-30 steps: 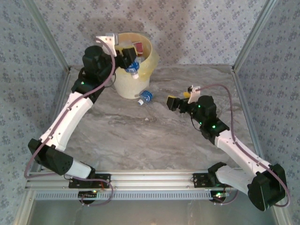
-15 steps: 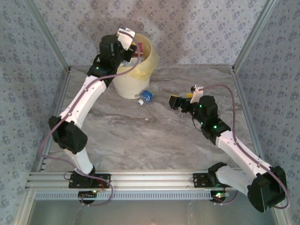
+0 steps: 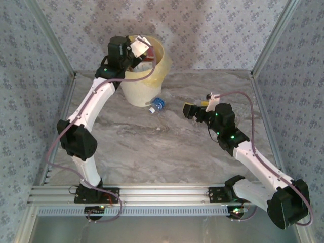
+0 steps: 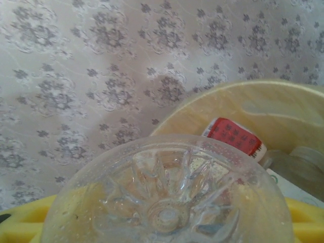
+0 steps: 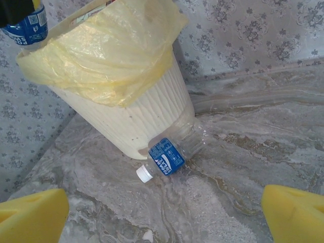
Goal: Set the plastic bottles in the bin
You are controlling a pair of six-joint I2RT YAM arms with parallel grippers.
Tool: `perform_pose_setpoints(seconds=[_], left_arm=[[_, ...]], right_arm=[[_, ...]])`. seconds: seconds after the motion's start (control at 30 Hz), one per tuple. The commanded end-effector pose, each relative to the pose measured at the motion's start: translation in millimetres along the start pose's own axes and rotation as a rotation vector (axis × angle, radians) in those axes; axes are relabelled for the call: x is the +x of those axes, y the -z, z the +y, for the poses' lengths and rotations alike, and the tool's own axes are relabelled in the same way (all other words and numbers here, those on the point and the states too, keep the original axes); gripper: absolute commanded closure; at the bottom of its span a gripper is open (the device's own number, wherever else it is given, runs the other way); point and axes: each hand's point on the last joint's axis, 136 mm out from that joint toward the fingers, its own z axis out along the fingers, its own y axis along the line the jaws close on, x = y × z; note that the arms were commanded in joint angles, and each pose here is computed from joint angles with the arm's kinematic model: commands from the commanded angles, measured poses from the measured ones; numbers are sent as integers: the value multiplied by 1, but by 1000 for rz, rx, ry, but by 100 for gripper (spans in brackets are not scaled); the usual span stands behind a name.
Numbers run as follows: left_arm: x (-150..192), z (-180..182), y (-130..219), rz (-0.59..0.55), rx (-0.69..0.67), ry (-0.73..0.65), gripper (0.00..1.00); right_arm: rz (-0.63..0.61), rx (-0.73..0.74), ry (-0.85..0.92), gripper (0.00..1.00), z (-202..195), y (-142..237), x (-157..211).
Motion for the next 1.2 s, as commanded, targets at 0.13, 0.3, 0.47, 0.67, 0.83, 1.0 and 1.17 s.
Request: perform_pose_setpoints(seconds=[0.13, 0.3, 0.47, 0.67, 0.83, 1.0, 1.17], left_arm=[[-7, 8, 9, -18, 52, -56, 2], [-31, 15, 25, -71, 97, 80, 2], [-44, 20, 36, -99, 116, 243, 2], [-48, 11, 46, -98, 149, 426, 2], [-58, -9, 60, -95, 191, 550, 2], [-62, -52, 71, -70, 216, 577, 2], [-63, -111, 83, -34, 294, 569, 2]], right_arm=[[-35, 18, -17, 0, 0, 5, -15], [-36, 20, -23, 0, -1, 4, -15], [-32, 25, -27, 0, -2, 4, -14], [-27, 41, -46, 0, -6, 4, -13], [-16, 71, -63, 0, -12, 4, -9], [-7, 104, -91, 0, -21, 5, -3], [-7, 145, -118, 0, -34, 8, 0]])
